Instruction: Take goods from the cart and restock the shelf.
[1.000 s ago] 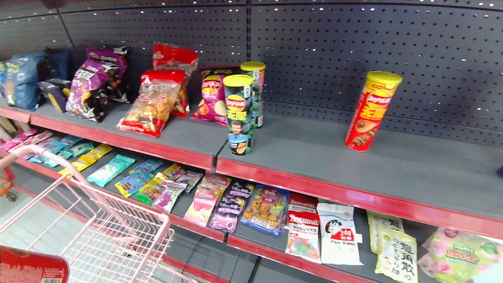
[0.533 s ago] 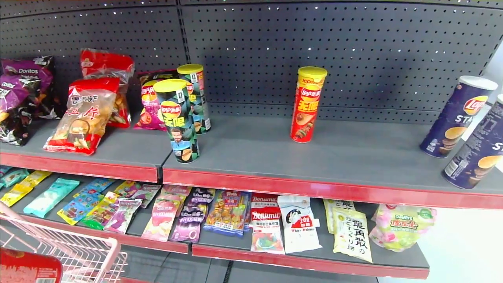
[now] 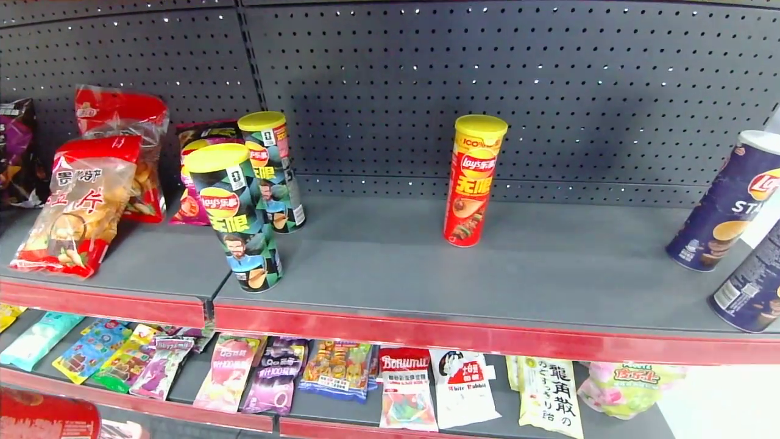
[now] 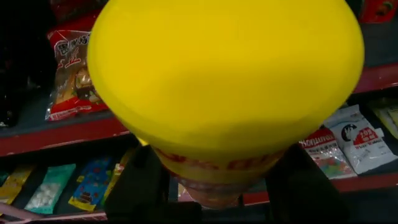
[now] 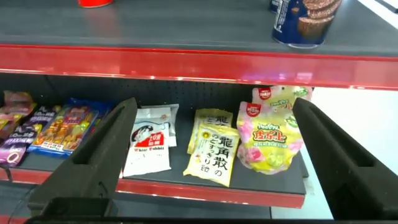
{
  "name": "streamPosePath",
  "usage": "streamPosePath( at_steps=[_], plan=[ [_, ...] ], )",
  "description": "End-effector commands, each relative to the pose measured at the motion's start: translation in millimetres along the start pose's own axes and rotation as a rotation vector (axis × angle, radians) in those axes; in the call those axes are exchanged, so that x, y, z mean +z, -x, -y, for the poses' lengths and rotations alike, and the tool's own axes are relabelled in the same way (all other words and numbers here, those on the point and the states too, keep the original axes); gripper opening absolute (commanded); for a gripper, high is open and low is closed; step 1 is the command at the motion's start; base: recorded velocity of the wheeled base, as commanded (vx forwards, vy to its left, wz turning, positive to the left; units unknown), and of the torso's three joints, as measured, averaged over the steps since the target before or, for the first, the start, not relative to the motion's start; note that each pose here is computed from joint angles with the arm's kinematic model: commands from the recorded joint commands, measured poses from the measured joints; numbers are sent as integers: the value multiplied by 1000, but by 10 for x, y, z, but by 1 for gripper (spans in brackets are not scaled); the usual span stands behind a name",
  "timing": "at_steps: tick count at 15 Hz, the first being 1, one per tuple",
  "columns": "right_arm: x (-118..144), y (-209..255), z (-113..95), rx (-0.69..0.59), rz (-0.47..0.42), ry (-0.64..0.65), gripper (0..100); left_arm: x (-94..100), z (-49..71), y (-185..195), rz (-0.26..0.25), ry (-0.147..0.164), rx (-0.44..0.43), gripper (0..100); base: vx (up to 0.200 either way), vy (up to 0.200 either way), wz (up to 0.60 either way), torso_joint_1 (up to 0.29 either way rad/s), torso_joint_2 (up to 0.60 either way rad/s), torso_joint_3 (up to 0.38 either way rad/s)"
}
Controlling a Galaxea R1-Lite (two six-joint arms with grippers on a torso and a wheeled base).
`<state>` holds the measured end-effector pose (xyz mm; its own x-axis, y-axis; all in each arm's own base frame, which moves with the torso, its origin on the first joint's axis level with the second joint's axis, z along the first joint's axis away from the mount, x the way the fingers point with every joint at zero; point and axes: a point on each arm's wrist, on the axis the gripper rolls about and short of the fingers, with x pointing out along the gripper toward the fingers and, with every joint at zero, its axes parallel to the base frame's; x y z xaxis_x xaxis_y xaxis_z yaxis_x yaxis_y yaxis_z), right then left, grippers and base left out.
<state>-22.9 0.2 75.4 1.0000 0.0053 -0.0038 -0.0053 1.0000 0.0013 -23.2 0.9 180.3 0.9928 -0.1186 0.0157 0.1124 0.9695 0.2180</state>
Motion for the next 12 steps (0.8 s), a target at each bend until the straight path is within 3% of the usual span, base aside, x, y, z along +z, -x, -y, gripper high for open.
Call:
streamPosePath(
  at_steps=[1,3,5,6,7,10,12],
  plan=[
    [0,-1,0,2,-1,1,100,-47,18,106,29,2,-12,0,0,0,0,0,0,0],
    [0,0,-1,7,1,1,100,-99,34,175,29,6,-21,0,0,0,0,0,0,0],
    [198,46,-11,61,68,-3,100,-77,36,177,29,84,-50,0,0,0,0,0,0,0],
    [642,50,-22,133,88,-1,100,-44,29,165,27,141,-57,0,0,0,0,0,0,0],
    [1100,-68,-33,187,80,4,100,-20,23,144,15,168,-56,0,0,0,0,0,0,0],
    [1779,-602,-84,341,4,54,100,-12,20,110,-5,166,-56,0,0,0,0,0,0,0],
    [2040,-1041,-205,529,-54,55,100,2,14,79,-25,167,-49,0,0,0,0,0,0,0]
  ],
)
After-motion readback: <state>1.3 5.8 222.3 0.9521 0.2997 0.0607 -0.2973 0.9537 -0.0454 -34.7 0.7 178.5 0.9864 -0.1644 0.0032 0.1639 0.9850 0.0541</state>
